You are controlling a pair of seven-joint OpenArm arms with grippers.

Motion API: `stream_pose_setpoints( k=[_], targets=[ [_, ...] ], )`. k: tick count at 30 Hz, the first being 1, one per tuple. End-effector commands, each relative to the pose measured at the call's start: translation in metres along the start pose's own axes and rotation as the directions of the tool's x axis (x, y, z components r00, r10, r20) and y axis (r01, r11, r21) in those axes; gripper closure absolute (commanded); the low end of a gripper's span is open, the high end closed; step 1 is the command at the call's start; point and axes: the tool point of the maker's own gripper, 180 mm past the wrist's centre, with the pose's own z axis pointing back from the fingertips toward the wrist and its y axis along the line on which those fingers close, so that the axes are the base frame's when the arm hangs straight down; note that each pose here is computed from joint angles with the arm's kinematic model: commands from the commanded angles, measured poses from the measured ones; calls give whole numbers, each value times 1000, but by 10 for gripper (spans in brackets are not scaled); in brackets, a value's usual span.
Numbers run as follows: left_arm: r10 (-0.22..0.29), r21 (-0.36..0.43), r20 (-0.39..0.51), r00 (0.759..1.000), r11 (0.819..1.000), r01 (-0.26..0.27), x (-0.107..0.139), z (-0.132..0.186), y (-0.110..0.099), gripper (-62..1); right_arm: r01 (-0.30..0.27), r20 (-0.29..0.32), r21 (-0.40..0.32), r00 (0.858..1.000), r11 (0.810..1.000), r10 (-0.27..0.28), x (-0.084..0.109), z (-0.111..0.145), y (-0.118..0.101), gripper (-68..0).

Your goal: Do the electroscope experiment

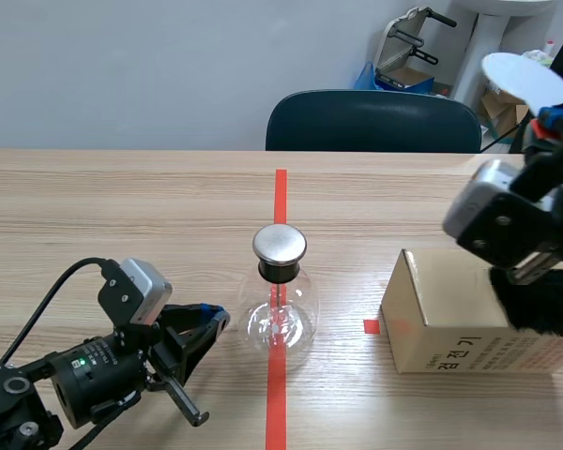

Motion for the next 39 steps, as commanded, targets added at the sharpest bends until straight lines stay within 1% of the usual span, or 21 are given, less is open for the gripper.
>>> stream_pose_setpoints(
  k=[1, 3, 5, 7, 11, 15, 18, 21, 26, 29, 33, 39],
  targets=[
    [1, -7, 38, 999, 1000, -1, 11, -6, -2, -59, 1, -12, -26, 1000, 1000, -2, 4, -2, -2, -20],
    [-1, -10, 27, 1000, 1000, 1, 6, -7, -2, -59, 12, -3, -17, 1000, 1000, -13, 16, -1, 4, -20],
    [-4, -13, 21, 1000, 1000, 4, 3, -7, -3, -59, 14, 9, -5, 1000, 1000, -14, 27, 1, 12, -20],
    [-4, -19, 27, 1000, 1000, 4, 2, -7, -6, -59, 12, 23, -8, 1000, 1000, -12, 37, 4, 18, -20],
    [-1, -31, 26, 1000, 1000, 2, 1, -7, -10, -59, -6, 46, -3, 999, 1000, 6, 50, 14, 36, -20],
    [-1, -30, 27, 1000, 1000, 2, 1, -7, -10, -59, -16, 49, 12, 999, 1000, 16, 56, 23, 53, -20],
    [-1, -30, 27, 1000, 1000, 2, 1, -7, -10, -59, -10, 44, 13, 999, 1000, 9, 60, 26, 62, -20],
    [-3, -27, 26, 1000, 1000, 4, 1, -7, -10, -59, -5, 38, 33, 999, 999, 4, 62, 27, 74, -20],
    [-5, -24, 24, 1000, 1000, 6, 1, -7, -9, -59, -15, 37, 68, 999, 998, 12, 64, 30, 91, -20],
    [-5, -24, 22, 1000, 1000, 6, 0, -7, -9, -59, -17, 46, 60, 999, 998, 15, 67, 30, 92, -20],
    [-5, -24, 22, 1000, 1000, 6, 0, -7, -9, -59, -24, 77, 51, 997, 998, 20, 75, 30, 91, -20],
    [-5, -24, 22, 1000, 1000, 5, 0, -7, -9, -59, -41, 103, 48, 994, 998, 36, 80, 31, 91, -20]
  ],
)
